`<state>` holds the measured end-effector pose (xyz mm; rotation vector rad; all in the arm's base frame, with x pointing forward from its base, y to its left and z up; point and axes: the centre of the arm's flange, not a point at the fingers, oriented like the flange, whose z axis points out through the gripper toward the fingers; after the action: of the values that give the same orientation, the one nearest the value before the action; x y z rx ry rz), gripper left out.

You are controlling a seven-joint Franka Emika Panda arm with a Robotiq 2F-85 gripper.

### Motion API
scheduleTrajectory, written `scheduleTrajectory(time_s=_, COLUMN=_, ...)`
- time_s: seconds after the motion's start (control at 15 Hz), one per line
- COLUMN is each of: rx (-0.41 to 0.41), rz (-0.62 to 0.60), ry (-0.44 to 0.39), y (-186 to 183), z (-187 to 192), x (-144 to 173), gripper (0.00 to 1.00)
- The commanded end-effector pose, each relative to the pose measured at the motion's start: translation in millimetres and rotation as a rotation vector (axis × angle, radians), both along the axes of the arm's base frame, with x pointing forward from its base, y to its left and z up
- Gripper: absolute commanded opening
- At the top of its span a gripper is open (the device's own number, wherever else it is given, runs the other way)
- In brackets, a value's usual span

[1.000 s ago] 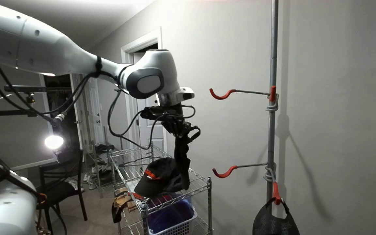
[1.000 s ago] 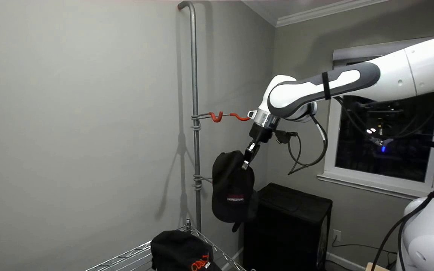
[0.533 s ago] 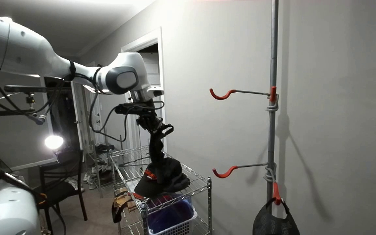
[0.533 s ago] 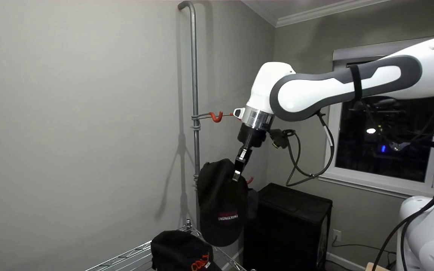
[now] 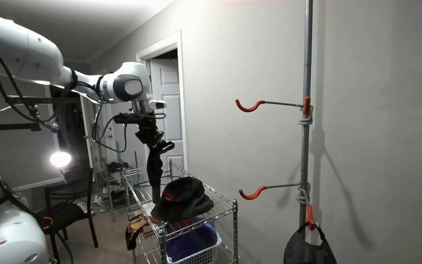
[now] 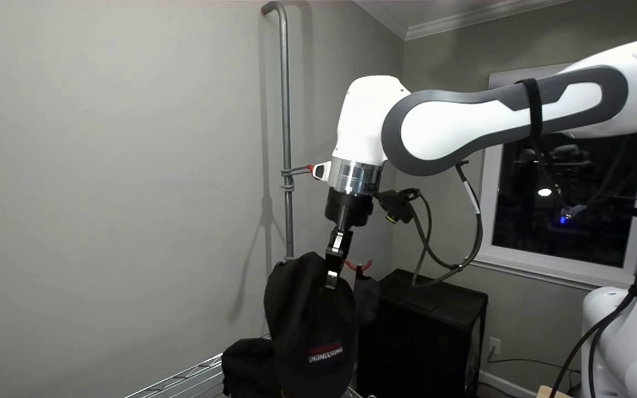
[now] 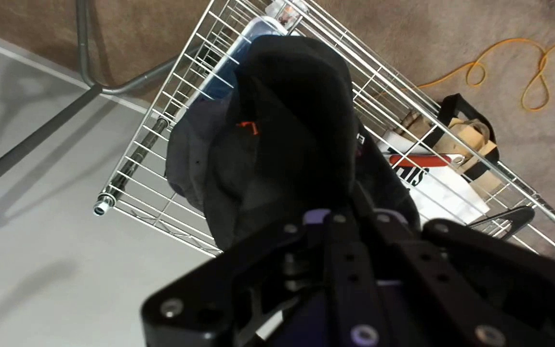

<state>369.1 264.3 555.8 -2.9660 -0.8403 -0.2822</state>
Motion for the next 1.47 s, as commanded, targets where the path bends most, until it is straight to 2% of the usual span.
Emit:
scheduleTrajectory(time_s=0.0, rx=-0.020, rz=-0.012, ry=0.059, y=26.4, z=-5.8, x=30.4, gripper=0.01)
scheduleTrajectory(time_s=0.27, rx=-0.037, rz=-0.075, ry=0.096, y=36.4, z=-31.2, x=77.9, gripper=0.01)
scheduleTrajectory(time_s=0.47, rx=-0.047, rz=-0.083, ry=0.161, y=34.6, z=-50.7, x=108.2, gripper=0.01)
scheduleTrajectory(time_s=0.6, rx=-0.042, rz=-0.099, ry=0.175, y=33.5, z=-59.1, x=125.7, gripper=0.01)
scheduleTrajectory(time_s=1.0, rx=-0.088, rz=-0.136, ry=0.099, y=33.2, z=-73.2, x=159.3, gripper=0.01)
scheduleTrajectory(time_s=1.07, rx=-0.101, rz=-0.134, ry=0.093, y=35.7, z=-76.0, x=159.5, gripper=0.28)
scheduleTrajectory(time_s=1.2, rx=-0.119, rz=-0.122, ry=0.086, y=40.4, z=-78.6, x=157.8, gripper=0.35)
scheduleTrajectory(time_s=1.4, rx=-0.132, rz=-0.112, ry=0.074, y=46.5, z=-79.3, x=153.5, gripper=0.53)
